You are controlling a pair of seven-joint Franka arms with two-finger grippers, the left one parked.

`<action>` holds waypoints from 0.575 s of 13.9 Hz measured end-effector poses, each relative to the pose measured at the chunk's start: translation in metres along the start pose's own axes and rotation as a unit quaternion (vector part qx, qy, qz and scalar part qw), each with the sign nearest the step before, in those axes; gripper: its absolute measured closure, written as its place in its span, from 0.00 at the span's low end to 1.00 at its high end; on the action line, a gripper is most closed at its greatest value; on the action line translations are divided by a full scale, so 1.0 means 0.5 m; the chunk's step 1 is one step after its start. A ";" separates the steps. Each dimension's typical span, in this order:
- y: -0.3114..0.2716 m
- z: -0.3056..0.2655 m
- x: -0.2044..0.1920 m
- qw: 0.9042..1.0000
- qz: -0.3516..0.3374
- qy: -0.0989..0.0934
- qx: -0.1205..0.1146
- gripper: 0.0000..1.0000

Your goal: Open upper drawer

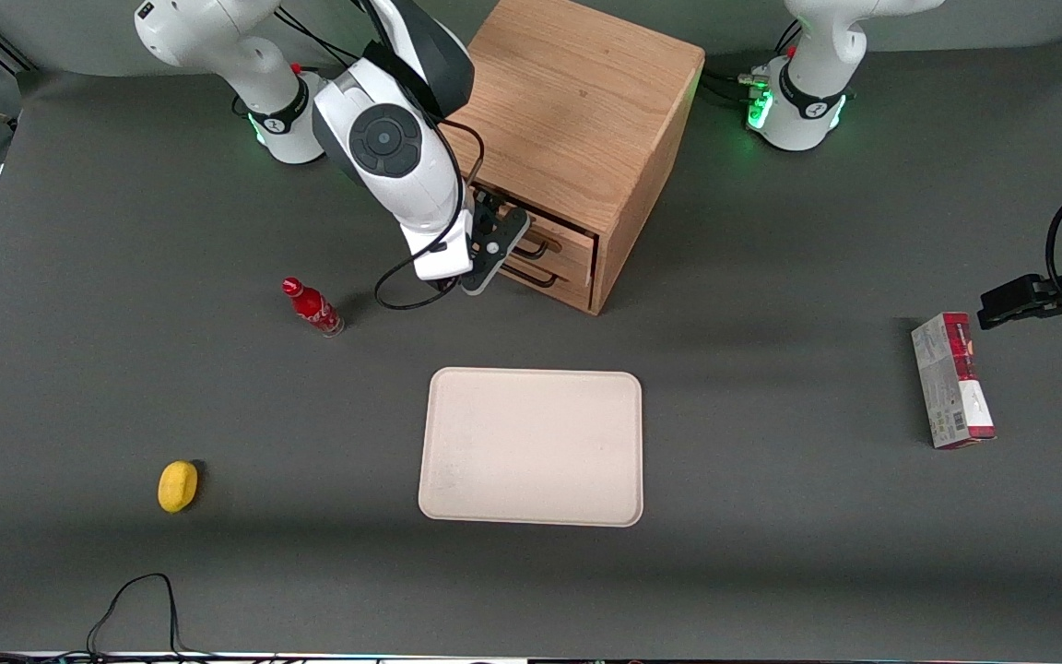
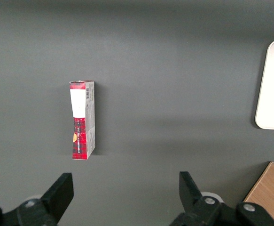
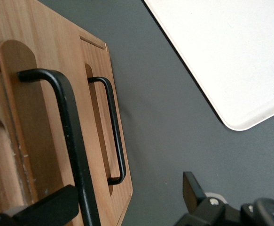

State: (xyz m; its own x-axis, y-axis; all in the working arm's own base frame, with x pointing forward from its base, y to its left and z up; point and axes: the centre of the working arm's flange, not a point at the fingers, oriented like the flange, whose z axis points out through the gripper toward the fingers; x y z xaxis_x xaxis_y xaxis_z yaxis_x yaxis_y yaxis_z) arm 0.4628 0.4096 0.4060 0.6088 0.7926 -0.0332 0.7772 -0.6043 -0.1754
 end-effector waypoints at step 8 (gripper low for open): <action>-0.009 -0.023 -0.007 0.999 -0.038 0.000 0.001 0.00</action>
State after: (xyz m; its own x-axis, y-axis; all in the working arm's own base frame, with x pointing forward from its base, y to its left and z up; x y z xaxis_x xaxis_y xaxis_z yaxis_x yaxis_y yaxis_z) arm 0.4588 0.4085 0.4184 0.5477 0.8364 -0.0189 0.8211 -0.5417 -0.1801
